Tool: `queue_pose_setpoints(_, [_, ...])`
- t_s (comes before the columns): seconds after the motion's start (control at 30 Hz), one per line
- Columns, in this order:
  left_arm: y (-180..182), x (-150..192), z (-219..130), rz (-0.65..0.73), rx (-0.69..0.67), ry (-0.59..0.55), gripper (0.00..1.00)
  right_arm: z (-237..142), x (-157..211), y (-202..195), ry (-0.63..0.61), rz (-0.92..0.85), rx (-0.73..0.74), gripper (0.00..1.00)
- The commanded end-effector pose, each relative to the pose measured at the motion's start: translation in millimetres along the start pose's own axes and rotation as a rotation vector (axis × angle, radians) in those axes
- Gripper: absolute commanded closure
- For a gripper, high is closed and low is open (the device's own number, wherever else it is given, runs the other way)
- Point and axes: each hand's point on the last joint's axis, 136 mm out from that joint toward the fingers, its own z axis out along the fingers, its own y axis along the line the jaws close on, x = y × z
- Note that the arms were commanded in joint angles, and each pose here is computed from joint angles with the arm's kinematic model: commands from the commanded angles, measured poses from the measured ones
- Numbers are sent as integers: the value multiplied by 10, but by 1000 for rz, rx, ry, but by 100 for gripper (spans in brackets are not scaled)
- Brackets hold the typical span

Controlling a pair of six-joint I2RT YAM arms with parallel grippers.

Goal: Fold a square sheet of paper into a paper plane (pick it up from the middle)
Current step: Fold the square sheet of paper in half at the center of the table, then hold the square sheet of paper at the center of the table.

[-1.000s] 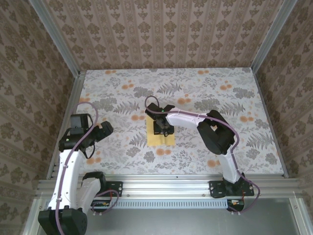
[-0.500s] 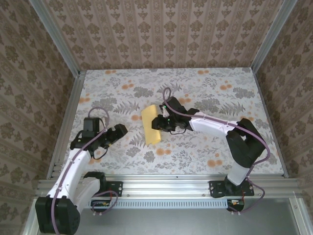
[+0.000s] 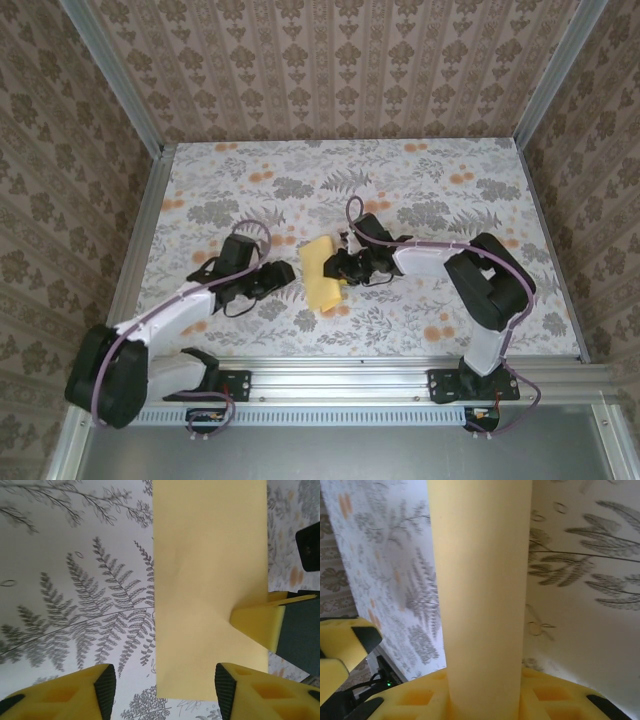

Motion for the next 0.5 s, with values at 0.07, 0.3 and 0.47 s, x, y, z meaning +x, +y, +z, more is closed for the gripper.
queue_pose_setpoints(0.07, [-453, -233, 247, 85, 46, -37, 60, 79, 72, -153, 40, 51, -21, 68])
queue_pose_setpoints(0.3, [-393, -261, 572, 122, -81, 6, 76, 53, 99, -219, 43, 59, -8, 66])
queue_pose_setpoints(0.47, [-310, -234, 720, 111, -112, 41, 86, 37, 115, -241, 45, 62, 1, 65])
